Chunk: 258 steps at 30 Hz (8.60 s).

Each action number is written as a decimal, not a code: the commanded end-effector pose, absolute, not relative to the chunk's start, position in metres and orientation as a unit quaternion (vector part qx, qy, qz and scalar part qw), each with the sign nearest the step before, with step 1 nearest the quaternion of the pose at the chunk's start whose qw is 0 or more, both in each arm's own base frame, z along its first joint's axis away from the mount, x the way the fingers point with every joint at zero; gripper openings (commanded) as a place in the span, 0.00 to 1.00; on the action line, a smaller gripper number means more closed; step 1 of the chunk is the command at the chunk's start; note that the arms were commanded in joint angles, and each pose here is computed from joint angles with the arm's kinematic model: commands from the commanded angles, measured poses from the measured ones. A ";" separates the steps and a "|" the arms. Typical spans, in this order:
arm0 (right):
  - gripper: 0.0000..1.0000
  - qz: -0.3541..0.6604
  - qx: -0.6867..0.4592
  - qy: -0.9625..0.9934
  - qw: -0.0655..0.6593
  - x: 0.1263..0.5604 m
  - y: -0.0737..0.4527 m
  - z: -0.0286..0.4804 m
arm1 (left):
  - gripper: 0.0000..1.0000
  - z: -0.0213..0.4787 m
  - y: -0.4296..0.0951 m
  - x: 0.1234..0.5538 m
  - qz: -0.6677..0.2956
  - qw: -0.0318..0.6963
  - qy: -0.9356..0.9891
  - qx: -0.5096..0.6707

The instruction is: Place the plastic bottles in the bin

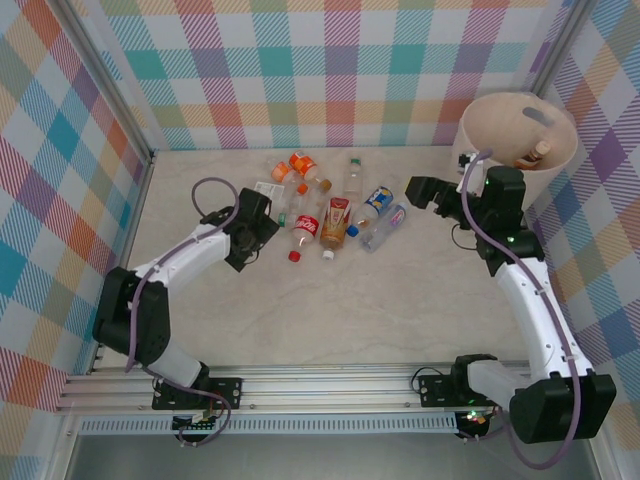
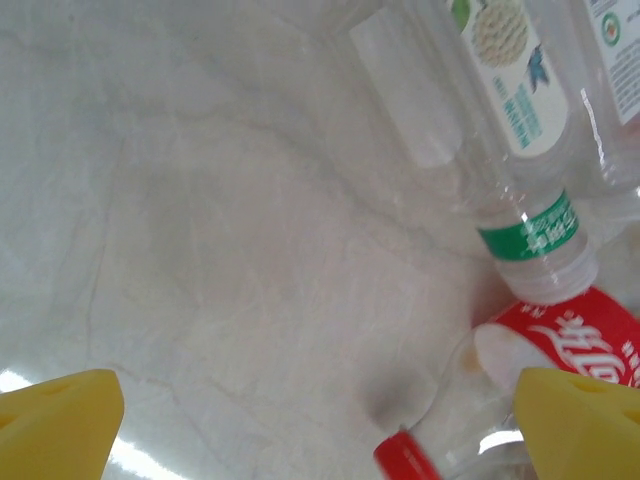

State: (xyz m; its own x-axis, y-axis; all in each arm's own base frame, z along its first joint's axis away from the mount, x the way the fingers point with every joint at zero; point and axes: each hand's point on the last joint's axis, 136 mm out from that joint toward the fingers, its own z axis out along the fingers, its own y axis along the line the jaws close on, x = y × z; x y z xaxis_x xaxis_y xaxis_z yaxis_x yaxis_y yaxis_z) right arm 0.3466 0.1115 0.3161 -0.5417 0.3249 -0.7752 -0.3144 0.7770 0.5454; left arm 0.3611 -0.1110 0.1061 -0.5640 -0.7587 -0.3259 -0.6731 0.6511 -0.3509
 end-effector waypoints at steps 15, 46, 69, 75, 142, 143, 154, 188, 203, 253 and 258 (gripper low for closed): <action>1.00 0.309 -0.019 0.822 0.478 0.324 0.114 0.311 | 1.00 0.103 -0.065 0.453 -0.036 0.307 0.812 -0.496; 1.00 0.330 -0.018 0.825 0.459 0.316 0.122 0.310 | 0.59 0.068 -0.037 0.460 -0.006 0.307 0.825 -0.475; 1.00 0.399 -0.001 0.796 0.455 0.333 0.138 0.295 | 0.50 0.219 -0.105 0.427 -0.140 0.409 0.847 -0.310; 1.00 0.428 0.022 0.794 0.430 0.343 0.146 0.273 | 0.50 0.252 -0.161 0.410 -0.218 0.414 0.852 -0.236; 0.46 0.370 -0.150 0.830 0.389 0.330 0.267 0.241 | 1.00 0.332 -0.284 0.372 -0.374 0.433 0.819 -0.050; 0.45 0.362 -0.149 0.834 0.389 0.331 0.263 0.240 | 1.00 0.332 -0.279 0.371 -0.368 0.437 0.819 -0.057; 0.44 0.217 -0.029 0.886 0.408 0.384 0.150 0.258 | 1.00 0.294 -0.183 0.366 -0.204 0.471 0.837 -0.190; 0.49 -0.056 0.178 0.733 0.654 0.509 -0.139 0.401 | 1.00 0.224 -0.110 0.343 -0.062 0.425 0.866 -0.256; 0.67 -0.157 0.127 0.751 0.628 0.511 -0.175 0.385 | 1.00 0.207 -0.131 0.353 -0.078 0.396 0.885 -0.232; 1.00 0.308 0.097 0.774 0.545 0.359 0.030 0.364 | 0.85 0.078 -0.229 0.438 -0.012 0.248 0.964 0.094; 1.00 0.320 0.075 0.788 0.520 0.343 0.051 0.353 | 0.82 0.064 -0.234 0.443 -0.010 0.238 0.966 0.099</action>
State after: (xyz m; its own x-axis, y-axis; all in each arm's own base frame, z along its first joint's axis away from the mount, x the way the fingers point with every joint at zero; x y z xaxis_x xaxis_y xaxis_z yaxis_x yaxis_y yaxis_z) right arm 0.3538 0.0370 0.3556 -0.4050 0.4560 -0.7925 -0.1857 0.8077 0.5597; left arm 0.4404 -0.2373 0.0700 -0.8586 0.1566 -0.4881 0.1752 0.9845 0.0077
